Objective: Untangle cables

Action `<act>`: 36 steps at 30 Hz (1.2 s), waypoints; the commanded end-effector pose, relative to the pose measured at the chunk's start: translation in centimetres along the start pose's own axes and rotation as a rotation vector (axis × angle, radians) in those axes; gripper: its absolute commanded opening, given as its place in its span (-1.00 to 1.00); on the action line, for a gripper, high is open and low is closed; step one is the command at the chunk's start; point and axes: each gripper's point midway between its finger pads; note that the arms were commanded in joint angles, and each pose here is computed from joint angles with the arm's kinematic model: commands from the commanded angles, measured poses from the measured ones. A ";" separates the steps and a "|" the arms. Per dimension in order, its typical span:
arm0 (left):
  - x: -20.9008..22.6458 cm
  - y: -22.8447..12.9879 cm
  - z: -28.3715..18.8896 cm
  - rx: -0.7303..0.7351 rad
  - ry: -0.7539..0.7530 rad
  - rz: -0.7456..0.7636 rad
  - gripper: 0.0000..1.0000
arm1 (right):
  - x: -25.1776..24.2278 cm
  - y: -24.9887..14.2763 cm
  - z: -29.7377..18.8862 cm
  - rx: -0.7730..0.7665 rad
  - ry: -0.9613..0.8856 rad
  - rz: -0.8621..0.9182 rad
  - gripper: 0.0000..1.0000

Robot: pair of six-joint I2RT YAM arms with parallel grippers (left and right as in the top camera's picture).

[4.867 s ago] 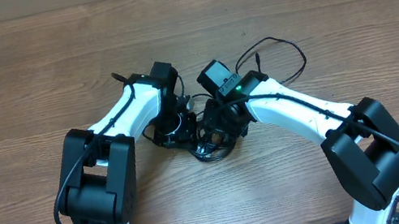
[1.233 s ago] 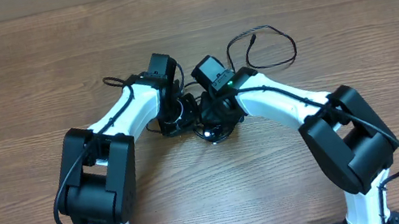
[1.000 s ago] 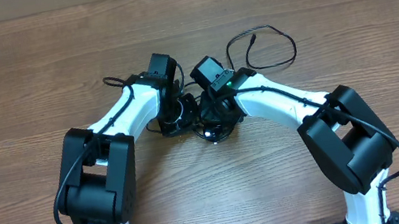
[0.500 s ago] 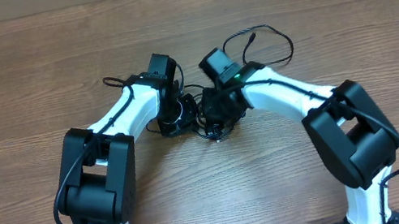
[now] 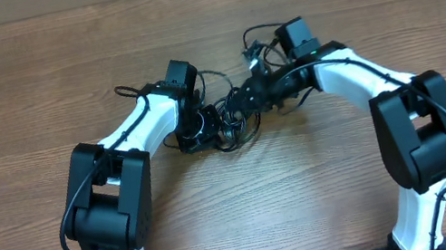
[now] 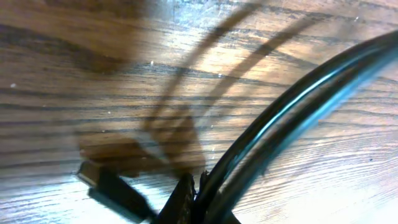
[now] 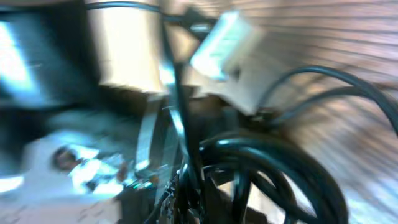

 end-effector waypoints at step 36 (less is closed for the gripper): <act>1.5 0.0 0.7 -0.009 0.064 0.006 -0.81 | -8.5 -3.0 0.8 -0.007 -0.828 0.261 -0.20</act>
Point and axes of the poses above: each gripper's point midway between its finger pads, its own z axis out along the fingers, its own x axis along the line the jaws close on, y = z × x, and after that the axes turned 13 degrees about -z, right-handed
